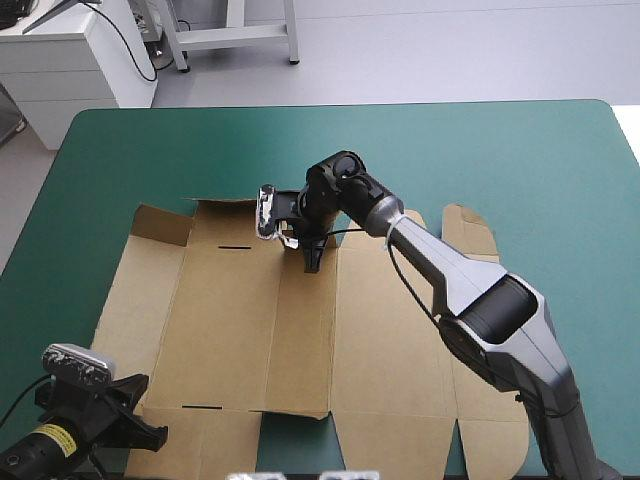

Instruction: Fold the box

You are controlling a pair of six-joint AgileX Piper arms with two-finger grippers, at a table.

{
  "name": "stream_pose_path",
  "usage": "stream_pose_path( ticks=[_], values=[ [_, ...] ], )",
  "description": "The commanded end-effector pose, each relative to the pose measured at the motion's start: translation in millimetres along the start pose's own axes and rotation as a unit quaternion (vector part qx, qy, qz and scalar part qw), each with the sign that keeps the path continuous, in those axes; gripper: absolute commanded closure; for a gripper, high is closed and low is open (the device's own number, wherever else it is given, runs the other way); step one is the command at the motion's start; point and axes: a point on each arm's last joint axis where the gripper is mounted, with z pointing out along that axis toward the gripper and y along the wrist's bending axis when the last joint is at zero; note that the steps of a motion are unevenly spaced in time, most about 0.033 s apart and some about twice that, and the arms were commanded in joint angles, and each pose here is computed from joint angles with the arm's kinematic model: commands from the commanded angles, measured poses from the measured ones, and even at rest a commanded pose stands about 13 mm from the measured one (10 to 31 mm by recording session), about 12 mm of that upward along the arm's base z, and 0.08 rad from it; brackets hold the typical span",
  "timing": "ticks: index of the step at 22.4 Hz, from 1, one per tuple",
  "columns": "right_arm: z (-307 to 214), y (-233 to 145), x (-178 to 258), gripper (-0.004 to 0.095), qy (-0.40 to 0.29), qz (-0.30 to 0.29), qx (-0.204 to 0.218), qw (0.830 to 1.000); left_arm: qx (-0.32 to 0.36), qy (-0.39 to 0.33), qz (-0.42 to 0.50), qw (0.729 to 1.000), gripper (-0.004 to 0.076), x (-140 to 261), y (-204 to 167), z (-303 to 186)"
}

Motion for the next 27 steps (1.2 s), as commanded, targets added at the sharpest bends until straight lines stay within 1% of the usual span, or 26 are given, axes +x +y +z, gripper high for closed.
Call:
stream_pose_path(
  ticks=[1,2,5,14,16,17,18,19,20,21,22,24,27],
  values=[
    [-42.5,-15.0,-7.4,0.0928,-0.016,-0.002,0.092,0.996,0.003,-0.034,-0.002,0.999,0.0731,-10.4,-0.4,-3.8],
    [-43.0,-17.7,-5.3,0.0928,-0.008,0.002,0.105,0.994,0.003,-0.034,-0.002,0.999,0.0731,-10.4,-0.4,-3.8],
    [-43.9,-23.0,-2.9,0.0928,-0.018,0.012,0.117,0.993,0.003,-0.034,-0.002,0.999,0.0731,-10.4,-0.4,-3.8],
    [-44.0,-23.4,-3.6,0.0926,-0.025,0.016,0.117,0.993,0.003,-0.034,-0.002,0.999,0.0731,-10.4,-0.4,-3.8],
    [-44.2,-24.0,-4.7,0.0904,-0.031,0.017,0.12,0.992,0.003,-0.034,-0.002,0.999,0.0731,-10.4,-0.4,-3.8],
    [-44.4,-24.5,-5.2,0.0881,-0.034,0.017,0.123,0.992,0.003,-0.034,-0.002,0.999,0.0731,-10.4,-0.4,-3.8],
    [-44.8,-25.7,-6.3,0.0812,-0.04,0.017,0.13,0.991,0.003,-0.034,-0.002,0.999,0.0731,-10.4,-0.4,-3.8],
    [-44.9,-26.1,-6.6,0.0779,-0.042,0.016,0.132,0.99,0.003,-0.034,-0.002,0.999,0.0731,-10.4,-0.4,-3.8],
    [-44.9,-26.1,-6.6,0.0683,-0.042,0.015,0.132,0.99,0.003,-0.034,-0.002,0.999,0.0731,-10.4,-0.4,-3.8],
    [-44.9,-26.1,-6.6,0.0635,-0.041,0.012,0.132,0.99,0.003,-0.034,-0.002,0.999,0.0731,-10.4,-0.4,-3.8],
    [-45.0,-26.6,-5.9,0.0551,-0.037,0.008,0.135,0.99,0.003,-0.034,-0.002,0.999,0.0731,-10.4,-0.4,-3.8],
    [-44.9,-26.3,-5.3,0.0482,-0.034,0.007,0.133,0.99,0.003,-0.034,-0.004,0.999,0.0731,-10.4,-0.4,-3.8],
    [-51.4,-24.6,-4.1,0.0479,-0.027,0.007,0.129,0.991,0.003,-0.034,-0.002,0.999,0.0731,-10.4,-0.4,-3.8]
  ],
)
